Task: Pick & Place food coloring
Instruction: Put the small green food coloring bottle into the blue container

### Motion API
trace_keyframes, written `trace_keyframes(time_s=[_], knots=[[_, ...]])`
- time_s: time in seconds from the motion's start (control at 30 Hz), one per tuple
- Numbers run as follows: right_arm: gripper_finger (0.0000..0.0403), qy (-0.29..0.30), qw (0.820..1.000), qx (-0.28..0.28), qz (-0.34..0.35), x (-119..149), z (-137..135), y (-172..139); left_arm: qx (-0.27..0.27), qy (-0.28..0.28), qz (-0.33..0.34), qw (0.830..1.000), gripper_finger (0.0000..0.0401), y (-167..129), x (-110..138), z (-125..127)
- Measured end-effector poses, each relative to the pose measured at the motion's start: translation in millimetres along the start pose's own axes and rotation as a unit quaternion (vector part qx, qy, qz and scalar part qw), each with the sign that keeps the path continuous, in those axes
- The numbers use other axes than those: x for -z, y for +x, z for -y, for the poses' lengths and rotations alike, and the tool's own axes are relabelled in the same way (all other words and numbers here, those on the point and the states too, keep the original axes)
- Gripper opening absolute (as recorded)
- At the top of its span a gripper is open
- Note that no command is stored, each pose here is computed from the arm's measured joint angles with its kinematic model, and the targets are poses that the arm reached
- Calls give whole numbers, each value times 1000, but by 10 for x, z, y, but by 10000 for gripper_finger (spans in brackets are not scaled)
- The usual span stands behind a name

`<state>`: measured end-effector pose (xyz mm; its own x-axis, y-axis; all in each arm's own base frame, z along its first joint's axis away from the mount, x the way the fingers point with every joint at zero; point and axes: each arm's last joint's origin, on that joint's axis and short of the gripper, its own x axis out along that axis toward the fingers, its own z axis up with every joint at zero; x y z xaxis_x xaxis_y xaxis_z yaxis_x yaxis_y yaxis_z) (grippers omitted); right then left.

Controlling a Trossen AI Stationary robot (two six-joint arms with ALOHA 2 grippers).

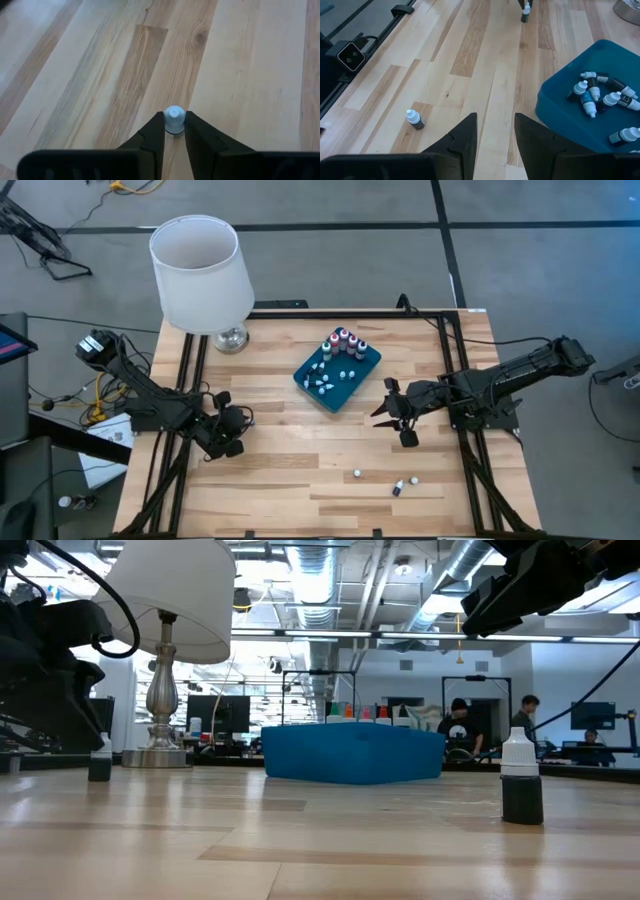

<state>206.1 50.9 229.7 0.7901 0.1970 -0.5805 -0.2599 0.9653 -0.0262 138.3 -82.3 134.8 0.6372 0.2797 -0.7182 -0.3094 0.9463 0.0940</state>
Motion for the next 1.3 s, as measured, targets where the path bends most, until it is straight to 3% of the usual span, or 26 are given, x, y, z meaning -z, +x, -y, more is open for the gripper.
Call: trace_keyframes(time_s=[0.23,0.6,0.93,1.13,1.3], knots=[[120,0,1000,0,0,0,0,0,0,-1,4,1000,57,0,-7,4],[120,0,1000,0,0,0,0,0,18,-29,66,997,53,23,-163,56],[120,0,1000,0,0,0,0,0,24,-30,154,987,53,-12,-867,1],[120,0,1000,0,0,0,0,0,9,-14,180,984,53,-40,-1297,-206],[120,4,1000,0,0,0,0,0,-3,-13,193,981,53,-15,-1477,-399]])
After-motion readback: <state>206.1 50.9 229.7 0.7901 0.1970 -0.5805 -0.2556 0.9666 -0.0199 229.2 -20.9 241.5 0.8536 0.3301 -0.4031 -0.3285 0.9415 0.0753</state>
